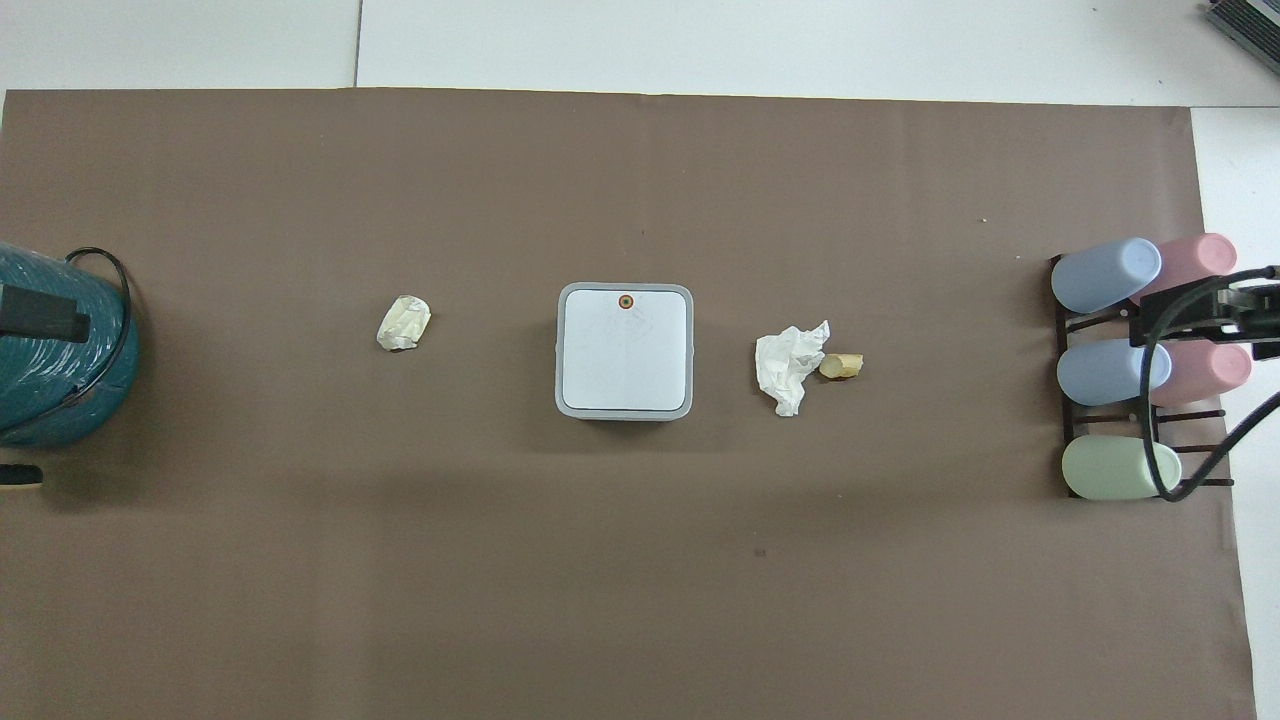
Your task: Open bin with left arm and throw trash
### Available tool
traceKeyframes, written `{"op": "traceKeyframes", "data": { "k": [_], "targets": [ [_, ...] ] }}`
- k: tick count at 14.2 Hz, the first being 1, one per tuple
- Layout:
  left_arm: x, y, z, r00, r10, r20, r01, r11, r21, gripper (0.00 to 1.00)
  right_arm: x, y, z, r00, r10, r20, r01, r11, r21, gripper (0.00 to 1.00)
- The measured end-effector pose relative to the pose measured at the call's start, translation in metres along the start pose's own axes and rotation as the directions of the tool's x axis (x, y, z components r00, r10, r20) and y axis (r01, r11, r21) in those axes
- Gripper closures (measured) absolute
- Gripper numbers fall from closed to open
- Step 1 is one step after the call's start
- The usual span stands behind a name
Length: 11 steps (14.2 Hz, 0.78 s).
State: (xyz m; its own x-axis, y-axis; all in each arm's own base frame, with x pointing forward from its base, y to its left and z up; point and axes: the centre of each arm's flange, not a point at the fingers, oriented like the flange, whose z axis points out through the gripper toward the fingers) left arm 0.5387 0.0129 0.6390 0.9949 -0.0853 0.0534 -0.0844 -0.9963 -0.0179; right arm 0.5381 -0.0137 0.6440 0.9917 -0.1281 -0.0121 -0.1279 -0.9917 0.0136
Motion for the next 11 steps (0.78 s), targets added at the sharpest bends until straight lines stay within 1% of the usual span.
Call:
{"op": "traceKeyframes", "data": {
  "k": [11],
  "targets": [
    [0.001, 0.012, 0.000, 1.000, 0.028, 0.003, -0.028, 1.000, 0.000, 0.00, 0.000, 0.000, 0.000, 1.000, 0.000, 0.000, 0.000, 1.000, 0.000, 0.00]
  ]
}}
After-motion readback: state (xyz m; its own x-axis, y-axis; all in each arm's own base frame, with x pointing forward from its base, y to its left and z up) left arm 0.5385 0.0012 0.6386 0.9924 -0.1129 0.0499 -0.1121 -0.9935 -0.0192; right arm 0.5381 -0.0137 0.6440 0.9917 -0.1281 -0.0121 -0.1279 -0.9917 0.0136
